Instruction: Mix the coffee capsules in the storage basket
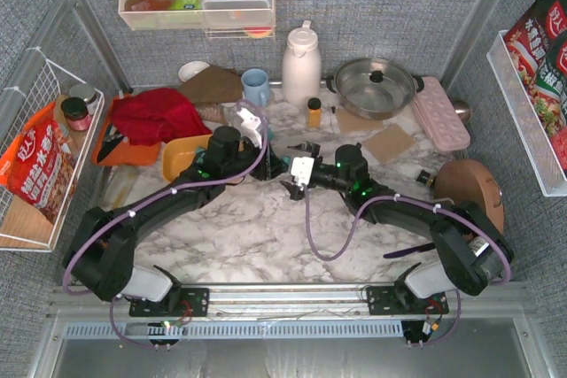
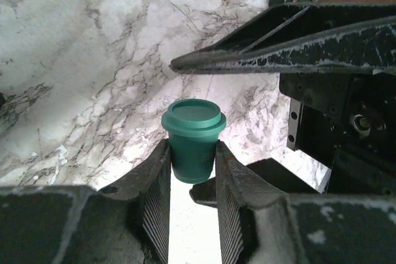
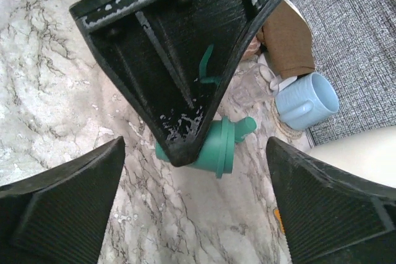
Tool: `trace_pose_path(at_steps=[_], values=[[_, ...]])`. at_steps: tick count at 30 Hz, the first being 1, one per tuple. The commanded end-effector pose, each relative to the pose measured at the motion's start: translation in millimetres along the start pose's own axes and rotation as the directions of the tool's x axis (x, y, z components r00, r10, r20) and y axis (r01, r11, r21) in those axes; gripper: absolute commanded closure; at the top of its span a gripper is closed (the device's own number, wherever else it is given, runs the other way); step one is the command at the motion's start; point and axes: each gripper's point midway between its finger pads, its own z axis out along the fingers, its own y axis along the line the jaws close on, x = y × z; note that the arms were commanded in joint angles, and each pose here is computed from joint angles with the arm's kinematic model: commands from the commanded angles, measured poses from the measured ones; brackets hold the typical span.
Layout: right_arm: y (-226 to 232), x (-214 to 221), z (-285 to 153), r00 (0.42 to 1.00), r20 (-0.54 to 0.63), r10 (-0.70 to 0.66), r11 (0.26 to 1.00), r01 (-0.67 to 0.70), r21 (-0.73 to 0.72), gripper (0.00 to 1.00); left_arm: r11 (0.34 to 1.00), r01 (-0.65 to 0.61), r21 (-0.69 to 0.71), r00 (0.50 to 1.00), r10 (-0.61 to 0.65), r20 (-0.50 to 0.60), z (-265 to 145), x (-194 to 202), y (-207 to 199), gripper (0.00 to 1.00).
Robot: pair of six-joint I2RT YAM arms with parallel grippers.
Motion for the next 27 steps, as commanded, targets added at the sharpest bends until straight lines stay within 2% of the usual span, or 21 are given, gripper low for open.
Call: trace_pose_path(at_steps=[1, 4, 7, 9, 12, 15, 18, 19, 20, 23, 25, 27], values=[[1.6, -4.1, 1.4, 1.0, 0.007, 0.009, 1.0, -0.009, -0.023, 0.01, 0.999, -0.024, -0.026, 0.999, 0.025, 0.043, -3.2, -12.4, 2.0, 0.75], [-2.2, -2.5, 0.3, 1.0, -0.014, 0.016, 1.0, -0.016, -0.009, 0.01, 0.995, -0.012, -0.095, 0.998, 0.018, 0.062, -7.8, -16.2, 12.8, 0.76], [-11.1, 1.0, -2.6, 0.997, -0.05, 0.053, 0.998, -0.051, 0.039, 0.01, 0.976, 0.015, -0.218, 0.996, 0.005, 0.087, -19.5, -20.9, 40.7, 0.77], [-18.9, 3.1, -2.8, 0.989, -0.077, 0.128, 0.989, -0.122, 0.085, 0.01, 0.937, 0.071, -0.341, 0.992, -0.032, 0.119, -34.5, -20.8, 75.4, 0.77], [-25.2, 8.3, 1.0, 0.96, -0.137, 0.244, 0.967, -0.23, 0.111, 0.01, 0.828, 0.187, -0.529, 0.974, -0.088, 0.207, -65.3, -20.3, 136.3, 0.75], [-49.3, 13.9, 13.0, 0.896, -0.163, 0.414, 0.9, -0.375, 0.221, 0.01, 0.711, 0.273, -0.648, 0.951, -0.096, 0.295, -89.7, -17.5, 185.8, 0.65], [-74.9, 26.7, 24.8, 0.752, -0.21, 0.625, 0.767, -0.54, 0.347, 0.01, 0.66, 0.326, -0.677, 0.937, -0.133, 0.322, -92.8, -12.1, 210.8, 0.56], [-73.5, 32.5, 30.9, 0.713, -0.24, 0.658, 0.746, -0.577, 0.332, 0.01, 0.644, 0.332, -0.689, 0.937, -0.138, 0.322, -92.2, -10.7, 217.0, 0.51], [-73.1, 34.5, 38.0, 0.683, -0.253, 0.685, 0.727, -0.617, 0.302, 0.01, 0.626, 0.34, -0.701, 0.935, -0.144, 0.325, -92.5, -9.2, 222.8, 0.44], [-81.4, 60.7, 60.6, 0.581, -0.235, 0.779, 0.626, -0.697, 0.35, 0.01, 0.582, 0.353, -0.732, 0.932, -0.152, 0.328, -96.2, -8.4, 232.5, 0.21], [-85.6, 77.7, 71.1, 0.538, -0.232, 0.81, 0.584, -0.706, 0.401, 0.05, 0.56, 0.36, -0.746, 0.929, -0.139, 0.344, -103.6, -15.1, 232.3, 0.02], [-89.1, 93.0, 79.5, 0.491, -0.234, 0.839, 0.54, -0.708, 0.454, 0.13, 0.529, 0.371, -0.763, 0.924, -0.125, 0.362, -114.7, -21.7, 230.6, 0.01]])
